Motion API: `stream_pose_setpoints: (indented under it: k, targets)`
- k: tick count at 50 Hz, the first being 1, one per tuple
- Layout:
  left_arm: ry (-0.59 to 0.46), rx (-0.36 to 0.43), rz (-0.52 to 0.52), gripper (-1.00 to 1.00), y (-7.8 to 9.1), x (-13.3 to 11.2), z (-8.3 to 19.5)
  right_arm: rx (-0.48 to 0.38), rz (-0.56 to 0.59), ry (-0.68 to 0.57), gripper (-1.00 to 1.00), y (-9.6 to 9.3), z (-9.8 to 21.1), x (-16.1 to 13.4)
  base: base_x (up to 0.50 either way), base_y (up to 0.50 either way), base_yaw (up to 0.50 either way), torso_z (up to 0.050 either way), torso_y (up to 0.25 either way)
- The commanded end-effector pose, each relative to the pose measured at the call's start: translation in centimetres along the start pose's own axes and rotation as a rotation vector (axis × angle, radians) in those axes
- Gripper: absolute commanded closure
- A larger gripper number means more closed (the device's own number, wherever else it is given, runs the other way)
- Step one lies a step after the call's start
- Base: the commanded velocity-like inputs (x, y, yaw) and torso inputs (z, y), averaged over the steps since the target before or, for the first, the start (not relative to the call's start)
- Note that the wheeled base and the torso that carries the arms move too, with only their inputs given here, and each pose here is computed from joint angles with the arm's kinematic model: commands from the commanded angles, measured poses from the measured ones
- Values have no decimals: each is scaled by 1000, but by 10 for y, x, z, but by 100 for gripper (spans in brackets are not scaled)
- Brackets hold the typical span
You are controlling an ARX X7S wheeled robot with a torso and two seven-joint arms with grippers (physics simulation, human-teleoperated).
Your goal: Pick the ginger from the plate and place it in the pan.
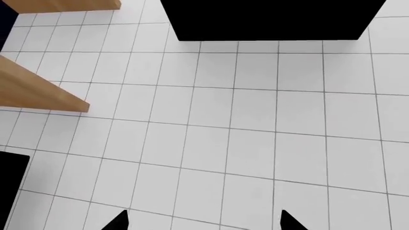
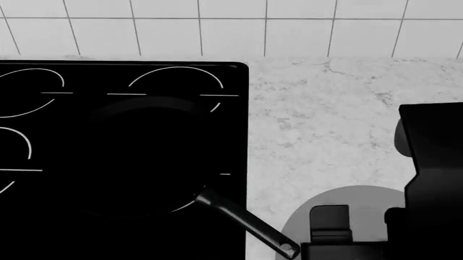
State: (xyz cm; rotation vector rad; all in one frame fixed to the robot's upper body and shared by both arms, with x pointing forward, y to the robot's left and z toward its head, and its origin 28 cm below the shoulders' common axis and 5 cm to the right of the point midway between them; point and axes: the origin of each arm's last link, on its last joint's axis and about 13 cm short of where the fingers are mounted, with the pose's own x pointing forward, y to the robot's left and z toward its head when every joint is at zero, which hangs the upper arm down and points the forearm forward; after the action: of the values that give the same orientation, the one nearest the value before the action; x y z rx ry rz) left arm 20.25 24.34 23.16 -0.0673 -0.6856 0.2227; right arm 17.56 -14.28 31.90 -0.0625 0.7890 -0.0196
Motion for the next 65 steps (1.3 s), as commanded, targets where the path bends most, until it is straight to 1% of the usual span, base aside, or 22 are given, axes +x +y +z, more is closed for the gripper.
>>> stream_pose_setpoints:
  k: [1,19,65]
  targets:
    - [1,1,0,-100,0,1,-1,8,-3,27,-100,-1,-2,7,0,0,0,0,0]
    - [0,0,3,-100,2,1,-1,10,-8,56,-100,-1,-4,15,0,0,0,0,0]
    - [-3,2,2,-100,2,1,-4,22,27,116,-100,0,-8,38,0,0,0,0,0]
